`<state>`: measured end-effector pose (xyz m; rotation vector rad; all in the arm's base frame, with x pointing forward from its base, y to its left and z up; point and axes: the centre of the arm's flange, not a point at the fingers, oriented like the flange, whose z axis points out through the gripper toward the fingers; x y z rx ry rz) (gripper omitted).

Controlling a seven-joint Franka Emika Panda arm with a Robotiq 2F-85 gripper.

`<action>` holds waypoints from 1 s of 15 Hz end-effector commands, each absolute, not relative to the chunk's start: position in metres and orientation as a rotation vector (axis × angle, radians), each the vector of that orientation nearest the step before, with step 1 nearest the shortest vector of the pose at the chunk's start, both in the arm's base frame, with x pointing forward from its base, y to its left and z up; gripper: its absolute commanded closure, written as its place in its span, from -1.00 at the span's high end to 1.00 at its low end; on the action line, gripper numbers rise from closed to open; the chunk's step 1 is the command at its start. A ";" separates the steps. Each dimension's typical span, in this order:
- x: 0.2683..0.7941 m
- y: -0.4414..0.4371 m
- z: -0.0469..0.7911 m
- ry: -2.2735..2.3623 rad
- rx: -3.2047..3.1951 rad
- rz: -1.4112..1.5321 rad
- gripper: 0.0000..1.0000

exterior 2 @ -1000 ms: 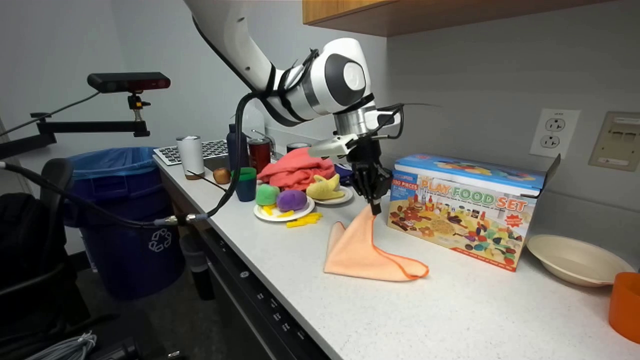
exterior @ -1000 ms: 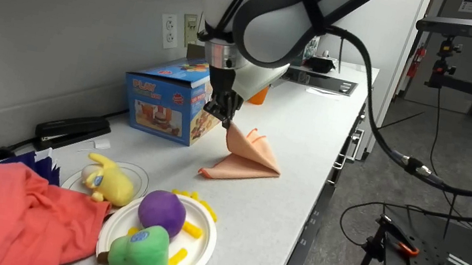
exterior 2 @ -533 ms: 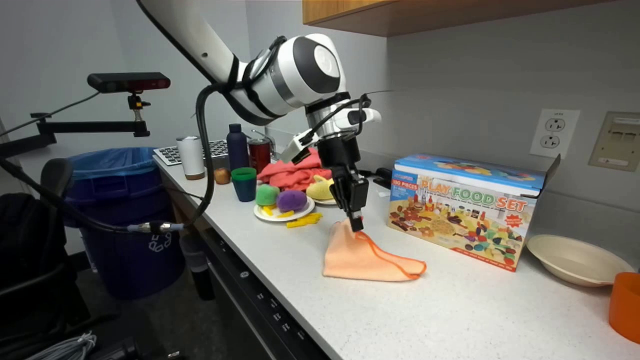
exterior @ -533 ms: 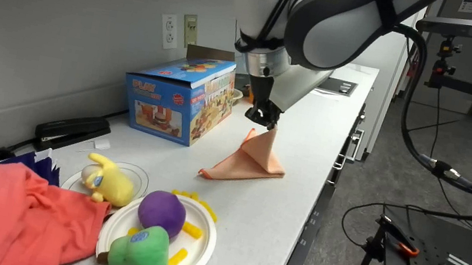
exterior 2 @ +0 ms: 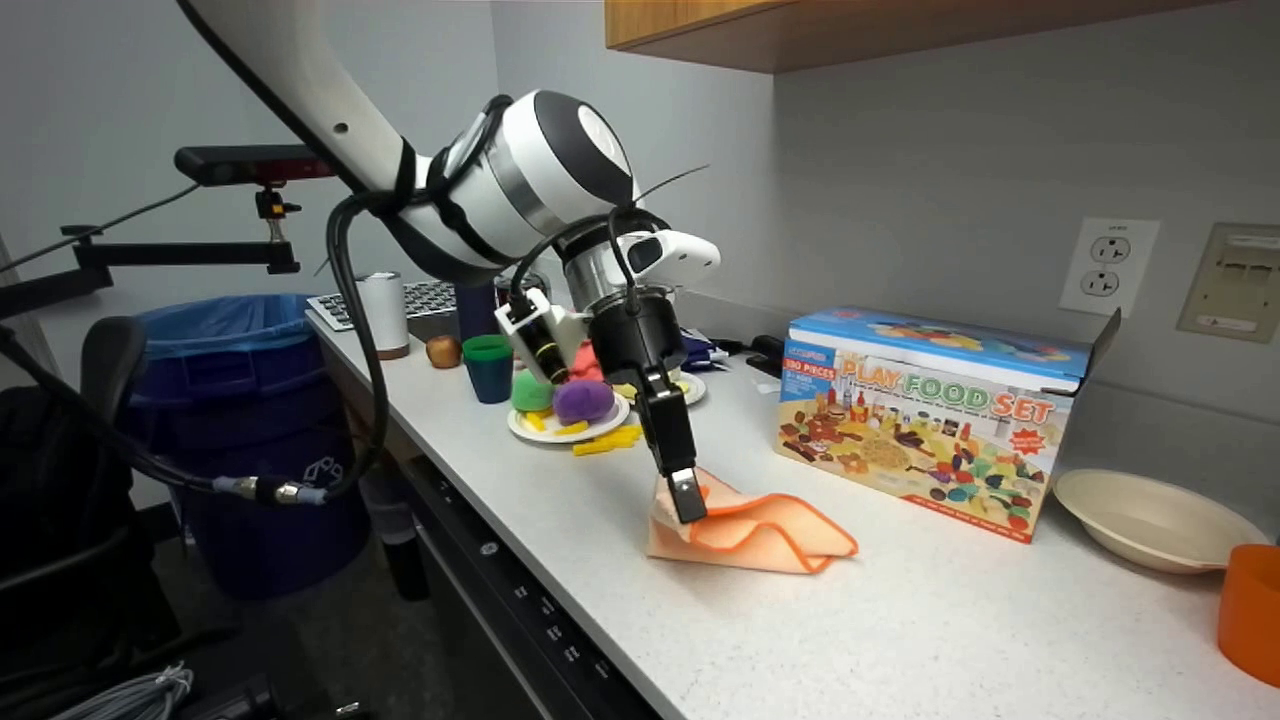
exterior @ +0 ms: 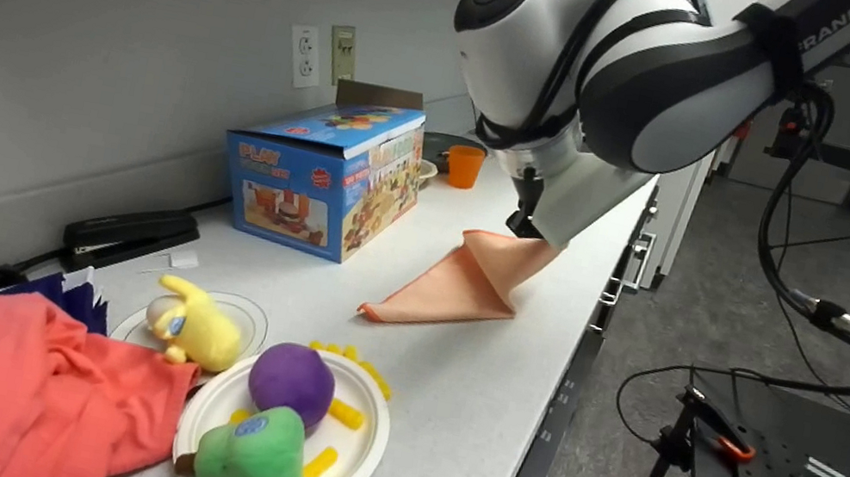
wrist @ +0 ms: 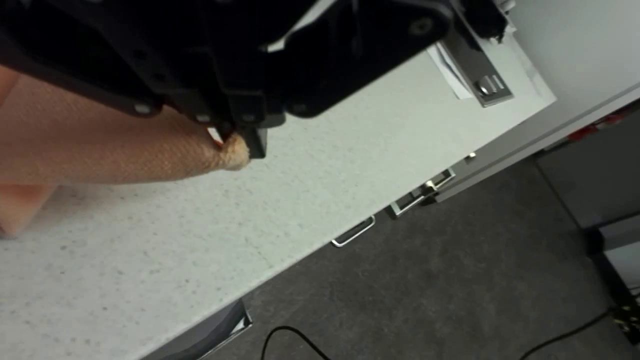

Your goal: Unfold the orange towel

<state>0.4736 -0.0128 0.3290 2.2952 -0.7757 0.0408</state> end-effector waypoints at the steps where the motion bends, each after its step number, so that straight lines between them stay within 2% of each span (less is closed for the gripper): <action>1: 0.456 -0.019 0.329 -0.840 2.143 0.058 -0.99; 3: 0.452 -0.023 0.327 -0.868 2.076 0.055 -0.99; 4: 0.451 -0.025 0.327 -0.878 2.048 0.051 -0.46; 5: 0.450 -0.026 0.327 -0.887 2.018 0.052 -0.42; 6: 0.449 -0.026 0.329 -0.893 2.002 0.052 -0.30; 14: 0.458 -0.023 0.337 -0.908 2.106 0.100 0.94; 15: 0.465 -0.026 0.336 -0.925 2.159 0.126 0.99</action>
